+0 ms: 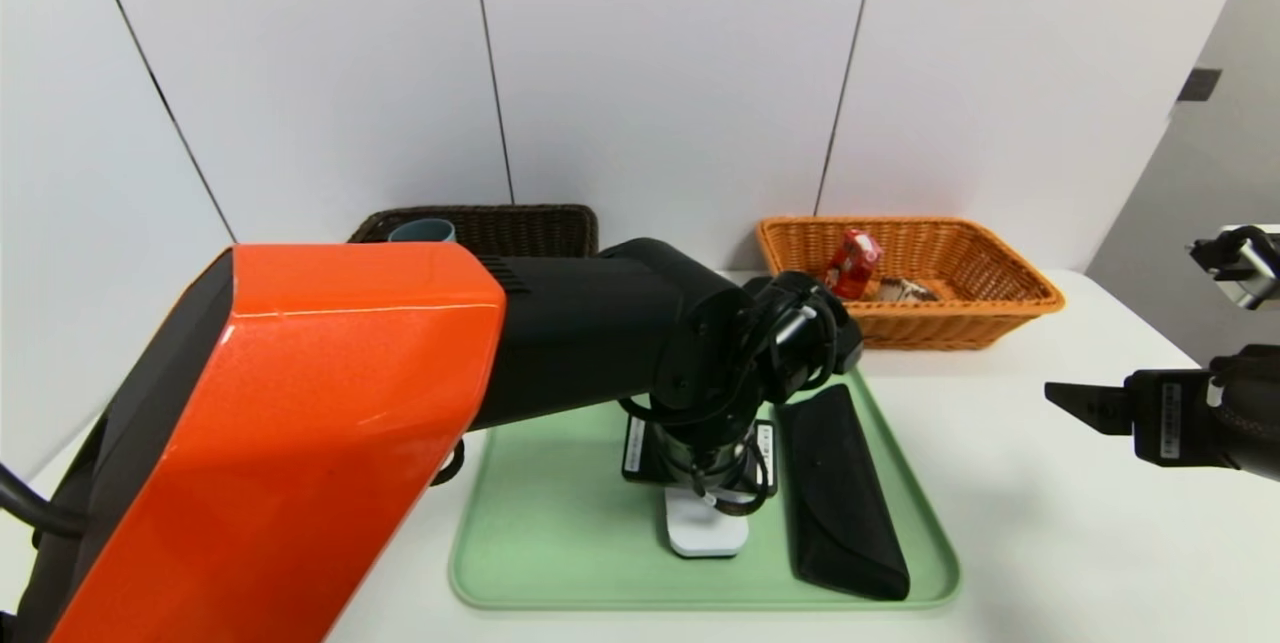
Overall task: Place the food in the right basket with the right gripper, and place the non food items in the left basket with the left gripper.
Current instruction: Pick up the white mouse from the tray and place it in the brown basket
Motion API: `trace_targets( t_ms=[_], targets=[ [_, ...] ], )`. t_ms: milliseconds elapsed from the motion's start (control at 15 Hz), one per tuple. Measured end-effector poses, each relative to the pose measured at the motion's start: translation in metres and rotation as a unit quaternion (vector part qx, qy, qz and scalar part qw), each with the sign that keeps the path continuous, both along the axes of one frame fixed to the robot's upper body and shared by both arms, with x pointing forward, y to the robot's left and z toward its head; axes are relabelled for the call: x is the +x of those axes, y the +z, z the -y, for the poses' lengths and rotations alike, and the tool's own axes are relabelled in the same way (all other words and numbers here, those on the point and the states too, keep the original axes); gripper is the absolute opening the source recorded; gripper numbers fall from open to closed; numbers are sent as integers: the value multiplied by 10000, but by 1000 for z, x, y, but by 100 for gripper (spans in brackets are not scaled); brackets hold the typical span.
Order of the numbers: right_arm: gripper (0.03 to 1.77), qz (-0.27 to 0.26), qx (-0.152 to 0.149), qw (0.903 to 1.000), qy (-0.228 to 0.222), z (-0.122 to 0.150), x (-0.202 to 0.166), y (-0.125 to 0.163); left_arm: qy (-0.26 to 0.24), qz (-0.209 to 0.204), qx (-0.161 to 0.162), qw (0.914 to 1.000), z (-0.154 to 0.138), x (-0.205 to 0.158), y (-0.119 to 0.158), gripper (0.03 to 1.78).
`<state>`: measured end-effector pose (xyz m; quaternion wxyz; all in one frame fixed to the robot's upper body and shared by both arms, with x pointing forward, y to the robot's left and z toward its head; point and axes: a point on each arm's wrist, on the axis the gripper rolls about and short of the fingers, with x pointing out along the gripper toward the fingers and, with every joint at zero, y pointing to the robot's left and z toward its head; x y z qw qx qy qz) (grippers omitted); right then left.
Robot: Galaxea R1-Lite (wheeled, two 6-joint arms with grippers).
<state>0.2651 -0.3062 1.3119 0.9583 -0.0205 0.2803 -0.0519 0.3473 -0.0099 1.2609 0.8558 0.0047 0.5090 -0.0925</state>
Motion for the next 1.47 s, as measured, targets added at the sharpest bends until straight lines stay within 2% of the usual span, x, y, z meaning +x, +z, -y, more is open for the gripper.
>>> trace_targets(
  t_ms=[67,133,467,667,1133,1267,1467],
  targets=[
    [170,2,0,10000,1,0,0,0,17,30,31,10000,0,0,0,105],
    [170,2,-2,10000,0,0,0,0,28,44,43,10000,0,0,-1,102],
    [170,17,-6,10000,17,0,0,1,28,45,63,10000,-1,0,0,101],
    [170,3,-7,10000,11,0,0,0,-46,143,31,9999,-4,-2,10,100],
    [170,-23,-3,10000,30,0,0,-1,-373,810,-300,9956,-26,-18,71,100],
    [170,-24,2,10000,26,0,0,-1,-491,1204,-495,9903,-38,-21,97,100],
    [170,-8,7,10000,24,0,0,0,-468,1825,-606,9802,-69,-13,133,100]
  ],
)
